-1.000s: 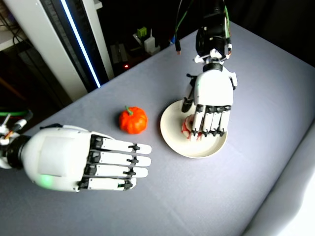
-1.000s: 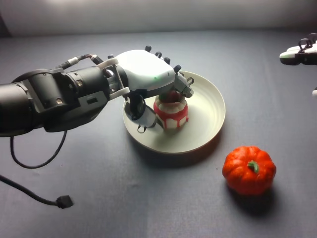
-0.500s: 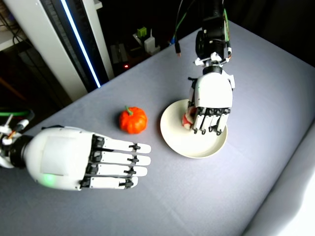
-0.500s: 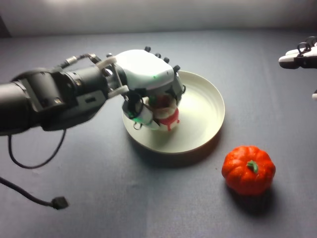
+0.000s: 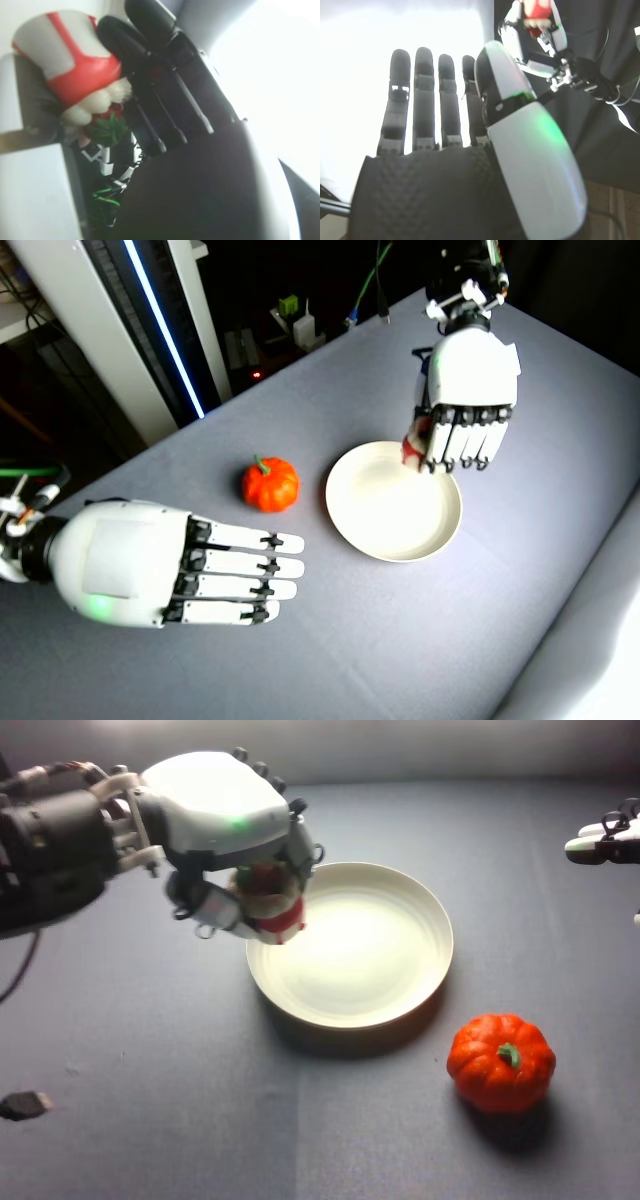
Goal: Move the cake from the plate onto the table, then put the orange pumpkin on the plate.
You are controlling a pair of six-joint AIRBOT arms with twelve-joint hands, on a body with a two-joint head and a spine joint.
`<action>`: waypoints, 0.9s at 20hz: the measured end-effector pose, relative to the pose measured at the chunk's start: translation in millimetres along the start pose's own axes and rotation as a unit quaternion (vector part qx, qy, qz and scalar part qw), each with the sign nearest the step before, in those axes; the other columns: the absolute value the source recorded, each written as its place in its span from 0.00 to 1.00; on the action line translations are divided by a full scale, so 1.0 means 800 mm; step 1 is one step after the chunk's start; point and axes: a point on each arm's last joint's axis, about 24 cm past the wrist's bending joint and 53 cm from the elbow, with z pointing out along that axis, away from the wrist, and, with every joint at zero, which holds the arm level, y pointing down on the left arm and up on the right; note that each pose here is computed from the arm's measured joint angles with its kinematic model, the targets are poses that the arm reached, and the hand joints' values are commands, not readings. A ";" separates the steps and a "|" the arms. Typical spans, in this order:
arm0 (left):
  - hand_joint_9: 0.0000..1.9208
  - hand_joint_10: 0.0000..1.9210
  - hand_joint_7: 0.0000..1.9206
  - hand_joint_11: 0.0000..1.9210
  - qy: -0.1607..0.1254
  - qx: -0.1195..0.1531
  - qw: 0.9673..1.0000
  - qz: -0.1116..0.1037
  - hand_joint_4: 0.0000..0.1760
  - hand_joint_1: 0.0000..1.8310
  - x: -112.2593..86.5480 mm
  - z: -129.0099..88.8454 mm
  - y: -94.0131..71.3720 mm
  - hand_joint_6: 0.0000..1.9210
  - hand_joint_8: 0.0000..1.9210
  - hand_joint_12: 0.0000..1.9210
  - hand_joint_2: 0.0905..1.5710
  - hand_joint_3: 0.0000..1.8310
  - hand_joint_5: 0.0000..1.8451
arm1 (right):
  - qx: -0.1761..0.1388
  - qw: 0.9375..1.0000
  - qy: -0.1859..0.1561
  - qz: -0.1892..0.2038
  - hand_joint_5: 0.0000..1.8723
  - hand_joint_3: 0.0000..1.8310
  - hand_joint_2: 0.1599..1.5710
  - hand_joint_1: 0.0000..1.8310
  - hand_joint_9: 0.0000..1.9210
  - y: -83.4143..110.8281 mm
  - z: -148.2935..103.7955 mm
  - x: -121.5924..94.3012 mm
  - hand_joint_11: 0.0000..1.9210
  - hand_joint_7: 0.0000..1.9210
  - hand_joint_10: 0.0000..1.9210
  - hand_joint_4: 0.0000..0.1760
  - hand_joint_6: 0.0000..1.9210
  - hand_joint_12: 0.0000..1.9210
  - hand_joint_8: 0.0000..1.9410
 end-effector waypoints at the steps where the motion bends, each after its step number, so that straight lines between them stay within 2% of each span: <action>1: 0.17 0.97 0.21 0.09 0.004 0.001 1.000 0.010 0.00 0.45 -0.002 -0.011 0.000 0.48 0.91 0.97 0.82 0.00 0.33 | 0.001 1.000 0.002 0.001 0.24 0.00 0.85 0.57 0.22 -0.001 -0.001 0.002 0.04 0.20 0.00 0.00 0.00 0.58 0.00; 2: 0.17 0.97 0.21 0.09 0.007 -0.004 1.000 0.014 0.00 0.45 -0.002 -0.021 0.004 0.48 0.91 0.97 0.82 0.00 0.33 | 0.001 1.000 0.003 0.002 0.24 0.00 0.85 0.57 0.22 0.000 -0.001 0.004 0.04 0.20 0.00 0.00 0.00 0.58 0.00; 3: 0.35 0.75 0.39 0.29 0.015 -0.012 1.000 0.019 0.00 0.62 0.003 -0.033 0.012 0.56 0.79 0.80 0.78 0.00 0.38 | 0.002 1.000 0.005 0.003 0.24 0.00 0.85 0.57 0.23 0.000 -0.001 0.006 0.05 0.20 0.00 0.00 0.00 0.59 0.00; 4: 0.48 0.49 0.51 0.39 0.026 -0.023 0.999 0.016 0.00 0.67 0.014 -0.045 0.020 0.45 0.60 0.66 0.71 0.00 0.50 | 0.002 1.000 0.006 0.004 0.25 0.00 0.85 0.56 0.23 0.000 -0.001 0.007 0.06 0.20 0.00 0.00 0.00 0.57 0.00; 5: 0.50 0.63 0.51 0.44 0.038 -0.031 0.999 0.013 0.00 0.69 0.026 -0.056 0.027 0.46 0.56 0.81 0.69 0.00 0.53 | 0.003 1.000 0.007 0.003 0.23 0.00 0.86 0.55 0.22 0.001 -0.002 0.007 0.04 0.18 0.00 0.00 0.00 0.57 0.00; 6: 0.50 0.63 0.51 0.44 0.047 -0.041 0.998 0.010 0.00 0.69 0.036 -0.067 0.034 0.46 0.56 0.81 0.69 0.00 0.53 | 0.003 1.000 0.007 0.003 0.23 0.00 0.86 0.55 0.22 0.000 -0.004 0.007 0.04 0.18 0.00 0.00 0.00 0.57 0.00; 7: 0.52 0.60 0.53 0.47 0.056 -0.055 0.997 0.011 0.00 0.70 0.045 -0.076 0.044 0.31 0.58 0.79 0.68 0.00 0.59 | 0.004 1.000 0.007 0.002 0.23 0.00 0.86 0.54 0.22 0.000 -0.005 0.006 0.04 0.18 0.00 0.00 0.00 0.58 0.00; 8: 0.51 0.47 0.54 0.44 0.061 -0.074 0.995 0.015 0.00 0.69 0.051 -0.087 0.057 0.30 0.56 0.69 0.67 0.00 0.59 | 0.008 1.000 0.008 0.002 0.23 0.00 0.86 0.53 0.23 -0.003 -0.006 0.007 0.05 0.19 0.00 0.00 0.00 0.56 0.00; 9: 0.54 0.42 0.55 0.45 0.064 -0.089 0.994 0.017 0.00 0.70 0.056 -0.095 0.066 0.26 0.55 0.66 0.66 0.00 0.61 | 0.008 1.000 0.008 0.002 0.23 0.00 0.86 0.53 0.22 -0.003 -0.006 0.007 0.04 0.18 0.00 0.00 0.00 0.56 0.00; 10: 0.54 0.42 0.55 0.45 0.066 -0.101 0.993 0.014 0.00 0.70 0.061 -0.100 0.074 0.26 0.55 0.66 0.66 0.00 0.61 | 0.008 1.000 0.008 0.002 0.23 0.00 0.86 0.53 0.22 -0.003 -0.006 0.007 0.04 0.18 0.00 0.00 0.00 0.56 0.00; 11: 0.47 0.70 0.48 0.42 0.069 -0.113 0.991 0.006 0.00 0.69 0.072 -0.107 0.080 0.34 0.67 0.81 0.70 0.00 0.55 | 0.008 1.000 0.009 0.003 0.23 0.00 0.86 0.51 0.22 -0.002 -0.006 0.008 0.05 0.17 0.00 0.00 0.00 0.55 0.00; 12: 0.50 0.54 0.52 0.41 0.077 -0.124 0.989 -0.001 0.00 0.69 0.085 -0.113 0.086 0.30 0.63 0.70 0.69 0.00 0.58 | 0.007 1.000 0.009 0.004 0.23 0.00 0.86 0.54 0.23 -0.002 -0.006 0.008 0.05 0.18 0.00 0.00 0.00 0.56 0.00; 13: 0.50 0.54 0.52 0.41 0.084 -0.134 0.987 -0.006 0.00 0.69 0.096 -0.119 0.092 0.30 0.63 0.70 0.69 0.00 0.58 | 0.007 1.000 0.009 0.004 0.23 0.00 0.86 0.54 0.23 -0.002 -0.006 0.009 0.05 0.18 0.00 0.00 0.00 0.56 0.00; 14: 0.53 0.45 0.54 0.43 0.092 -0.143 0.985 -0.013 0.00 0.70 0.107 -0.124 0.098 0.26 0.58 0.67 0.67 0.00 0.61 | 0.007 1.000 0.009 0.005 0.24 0.00 0.85 0.54 0.24 -0.002 -0.006 0.009 0.06 0.19 0.01 0.00 0.00 0.56 0.01; 15: 0.52 0.35 0.56 0.42 0.093 -0.150 0.984 -0.018 0.00 0.69 0.112 -0.128 0.103 0.30 0.53 0.62 0.66 0.00 0.60 | 0.007 1.000 0.009 0.005 0.24 0.00 0.85 0.54 0.23 -0.002 -0.006 0.008 0.06 0.19 0.00 0.00 0.00 0.56 0.00; 16: 0.49 0.19 0.49 0.34 0.094 -0.159 0.982 -0.026 0.00 0.64 0.119 -0.134 0.109 0.11 0.21 0.54 0.62 0.00 0.51 | 0.007 1.000 0.009 0.005 0.24 0.00 0.84 0.55 0.23 -0.002 -0.006 0.008 0.05 0.19 0.00 0.00 0.00 0.56 0.00; 17: 0.41 0.03 0.40 0.26 0.089 -0.166 0.981 -0.041 0.00 0.55 0.125 -0.139 0.114 0.01 0.01 0.41 0.55 0.00 0.41 | 0.007 1.000 0.010 0.008 0.23 0.00 0.85 0.54 0.22 -0.001 -0.006 0.010 0.04 0.18 0.00 0.00 0.00 0.56 0.00; 18: 0.41 0.03 0.40 0.26 0.085 -0.166 0.982 -0.039 0.00 0.55 0.124 -0.140 0.114 0.01 0.01 0.41 0.55 0.00 0.41 | 0.009 1.000 0.011 0.008 0.23 0.00 0.85 0.54 0.22 -0.003 -0.007 0.011 0.04 0.18 0.00 0.00 0.00 0.56 0.00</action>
